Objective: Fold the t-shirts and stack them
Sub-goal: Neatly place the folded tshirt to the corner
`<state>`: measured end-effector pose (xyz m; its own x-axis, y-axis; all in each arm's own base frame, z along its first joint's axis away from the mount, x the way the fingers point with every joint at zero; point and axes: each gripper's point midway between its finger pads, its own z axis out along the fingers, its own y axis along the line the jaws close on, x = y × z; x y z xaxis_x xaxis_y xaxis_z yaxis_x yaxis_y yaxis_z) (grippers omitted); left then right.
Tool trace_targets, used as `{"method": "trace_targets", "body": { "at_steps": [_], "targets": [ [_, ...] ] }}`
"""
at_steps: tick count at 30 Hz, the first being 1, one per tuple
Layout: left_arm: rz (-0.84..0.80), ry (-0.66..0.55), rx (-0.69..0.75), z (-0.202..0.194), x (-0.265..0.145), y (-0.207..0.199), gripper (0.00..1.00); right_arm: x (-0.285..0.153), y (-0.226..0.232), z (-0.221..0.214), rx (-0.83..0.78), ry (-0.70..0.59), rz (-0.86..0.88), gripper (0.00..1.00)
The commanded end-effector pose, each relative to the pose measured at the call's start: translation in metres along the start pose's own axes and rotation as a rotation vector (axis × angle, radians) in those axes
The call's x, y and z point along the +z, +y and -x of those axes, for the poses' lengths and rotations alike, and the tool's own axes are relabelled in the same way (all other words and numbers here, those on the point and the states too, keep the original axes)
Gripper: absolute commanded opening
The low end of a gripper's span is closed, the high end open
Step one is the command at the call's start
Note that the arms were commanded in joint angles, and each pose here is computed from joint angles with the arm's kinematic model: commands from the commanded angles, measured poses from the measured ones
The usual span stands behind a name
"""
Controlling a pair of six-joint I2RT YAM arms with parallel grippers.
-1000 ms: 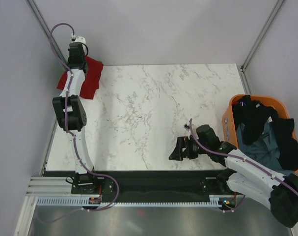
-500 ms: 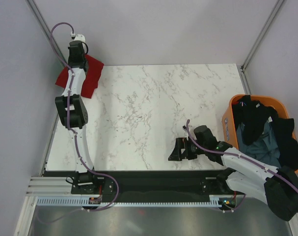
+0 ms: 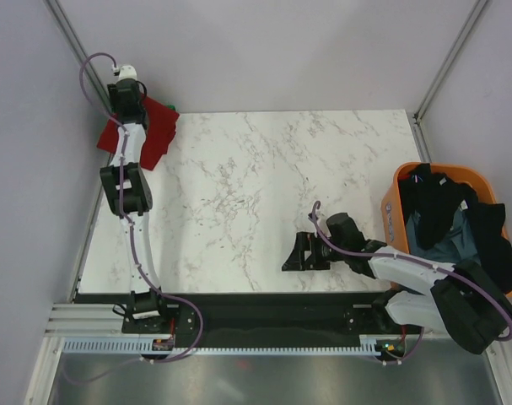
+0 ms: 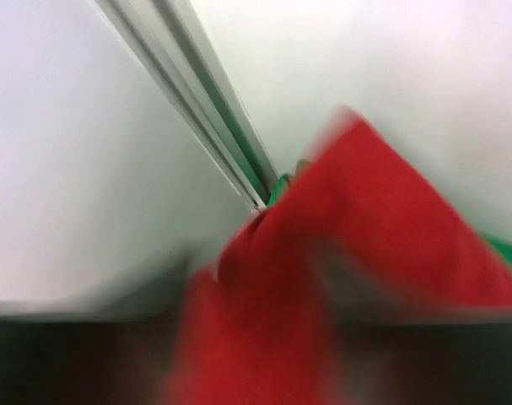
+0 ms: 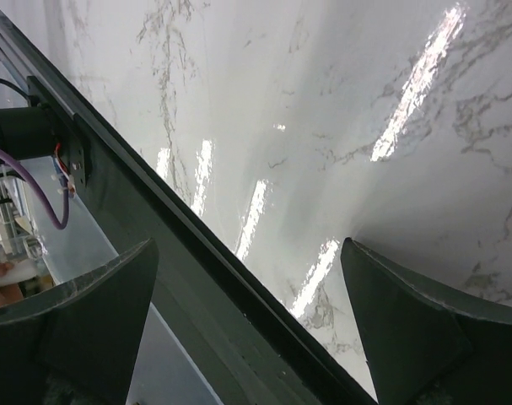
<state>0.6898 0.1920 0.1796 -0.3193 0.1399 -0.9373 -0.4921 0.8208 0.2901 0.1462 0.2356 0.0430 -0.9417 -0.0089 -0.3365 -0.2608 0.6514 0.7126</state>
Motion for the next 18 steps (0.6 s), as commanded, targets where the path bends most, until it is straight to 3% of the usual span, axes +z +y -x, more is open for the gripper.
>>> {"method": "trace_targets", "body": {
  "at_steps": [1, 2, 7, 18],
  "targets": [
    [0.131, -0.156, -0.192, 0.037, 0.015, 0.029, 0.9, 0.008, -0.014, -0.006, 0.039, 0.008, -0.041, 0.98],
    [0.157, -0.143, -0.225, 0.03, 0.017, 0.032, 0.99, 0.008, -0.012, -0.005, 0.054, 0.004, -0.038, 0.98],
    [0.232, -0.001, -0.273, -0.002, 0.004, 0.053, 1.0, -0.001, 0.004, 0.002, 0.047, -0.04, -0.032, 0.98],
    [0.156, 0.106, -0.361, 0.008, -0.076, 0.072, 1.0, -0.062, 0.039, 0.002, 0.0, -0.136, -0.079, 0.98]
  ]
}}
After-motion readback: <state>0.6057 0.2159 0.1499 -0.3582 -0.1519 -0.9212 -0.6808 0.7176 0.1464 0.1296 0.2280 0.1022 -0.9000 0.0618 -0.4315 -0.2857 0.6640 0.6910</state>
